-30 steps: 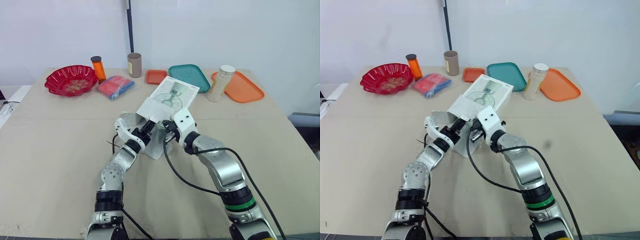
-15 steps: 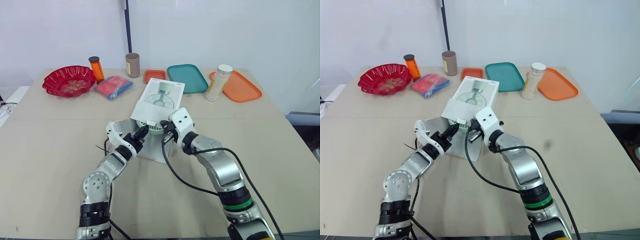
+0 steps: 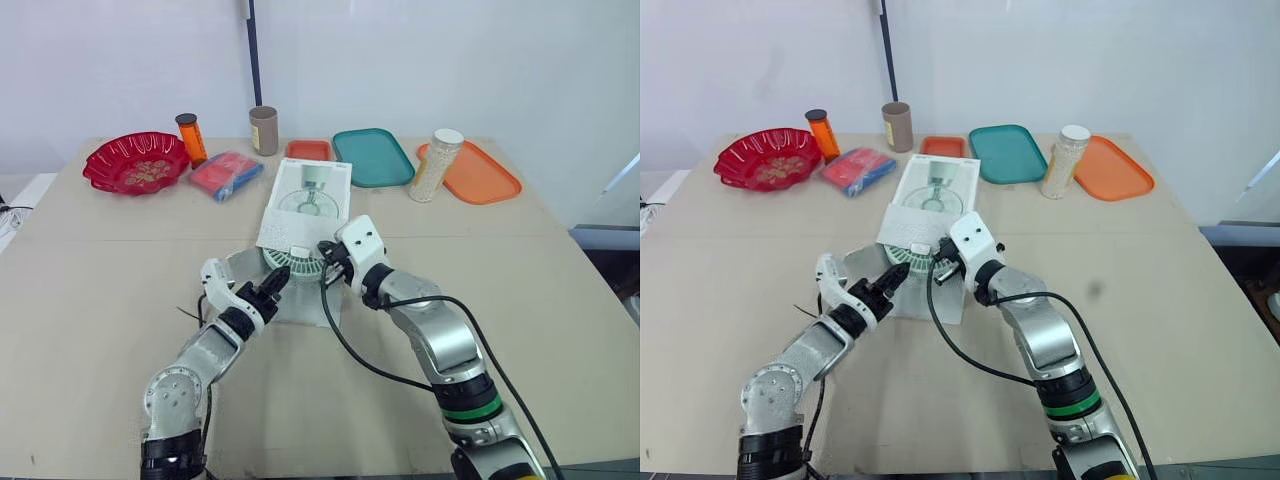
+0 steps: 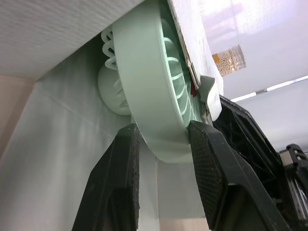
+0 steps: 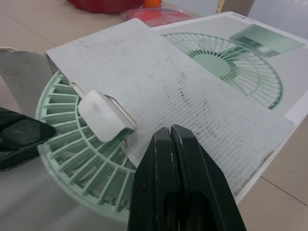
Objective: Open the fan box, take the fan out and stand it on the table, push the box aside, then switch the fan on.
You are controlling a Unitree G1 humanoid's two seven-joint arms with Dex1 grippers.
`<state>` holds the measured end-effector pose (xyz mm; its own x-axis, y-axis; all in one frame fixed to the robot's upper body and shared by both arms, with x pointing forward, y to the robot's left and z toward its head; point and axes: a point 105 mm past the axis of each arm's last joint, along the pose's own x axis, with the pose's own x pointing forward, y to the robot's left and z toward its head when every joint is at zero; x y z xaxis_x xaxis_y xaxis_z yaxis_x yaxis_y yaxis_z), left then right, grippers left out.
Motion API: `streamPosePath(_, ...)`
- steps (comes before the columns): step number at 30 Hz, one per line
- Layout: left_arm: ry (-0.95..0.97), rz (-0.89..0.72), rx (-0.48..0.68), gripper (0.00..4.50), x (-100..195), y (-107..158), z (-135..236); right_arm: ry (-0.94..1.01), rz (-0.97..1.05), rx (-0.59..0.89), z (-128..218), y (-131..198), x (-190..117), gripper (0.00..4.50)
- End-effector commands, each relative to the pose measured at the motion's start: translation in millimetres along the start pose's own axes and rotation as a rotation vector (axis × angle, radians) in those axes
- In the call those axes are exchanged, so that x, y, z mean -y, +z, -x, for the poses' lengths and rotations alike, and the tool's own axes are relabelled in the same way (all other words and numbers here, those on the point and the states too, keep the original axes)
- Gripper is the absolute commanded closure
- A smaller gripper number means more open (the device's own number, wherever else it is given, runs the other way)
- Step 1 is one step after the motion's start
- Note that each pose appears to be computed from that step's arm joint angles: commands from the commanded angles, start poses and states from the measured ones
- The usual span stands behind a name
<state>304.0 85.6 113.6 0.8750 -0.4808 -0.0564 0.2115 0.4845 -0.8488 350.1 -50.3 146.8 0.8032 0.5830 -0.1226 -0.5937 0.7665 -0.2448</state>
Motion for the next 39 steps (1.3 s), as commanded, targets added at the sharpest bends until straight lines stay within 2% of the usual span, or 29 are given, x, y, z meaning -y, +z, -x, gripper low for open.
streamPosePath(1,-0.015,-0.041,0.004,3.34,11.1,5.3,4.3,-0.015,-0.035,-0.074,-0.1,-19.0,2.0,4.50)
streamPosePath(9,0.015,-0.024,0.012,3.34,8.0,11.9,15.4,-0.014,-0.039,-0.072,0.8,-18.2,0.8,4.50)
streamPosePath(15,-0.002,-0.059,-0.038,3.34,15.6,7.5,32.0,-0.009,-0.043,-0.071,1.2,-17.1,-1.3,4.50)
streamPosePath(23,0.055,-0.060,-0.030,3.34,-1.7,8.7,47.1,-0.005,-0.045,-0.072,0.6,-17.1,-1.9,4.50)
streamPosePath(29,0.070,-0.059,-0.046,3.34,-2.2,-2.2,58.6,-0.005,-0.045,-0.072,0.7,-17.0,-1.3,4.50)
streamPosePath(36,0.080,-0.073,-0.033,3.34,-5.9,-0.1,60.6,0.008,-0.041,-0.071,-0.8,-16.8,-3.4,4.50)
streamPosePath(38,0.077,-0.090,-0.008,2.36,-5.8,4.1,58.7,0.007,-0.040,-0.070,-1.6,-16.4,-2.9,4.50)
streamPosePath(39,0.083,-0.096,0.004,2.20,-6.8,6.6,57.4,0.007,-0.040,-0.070,-1.7,-16.4,-3.0,4.50)
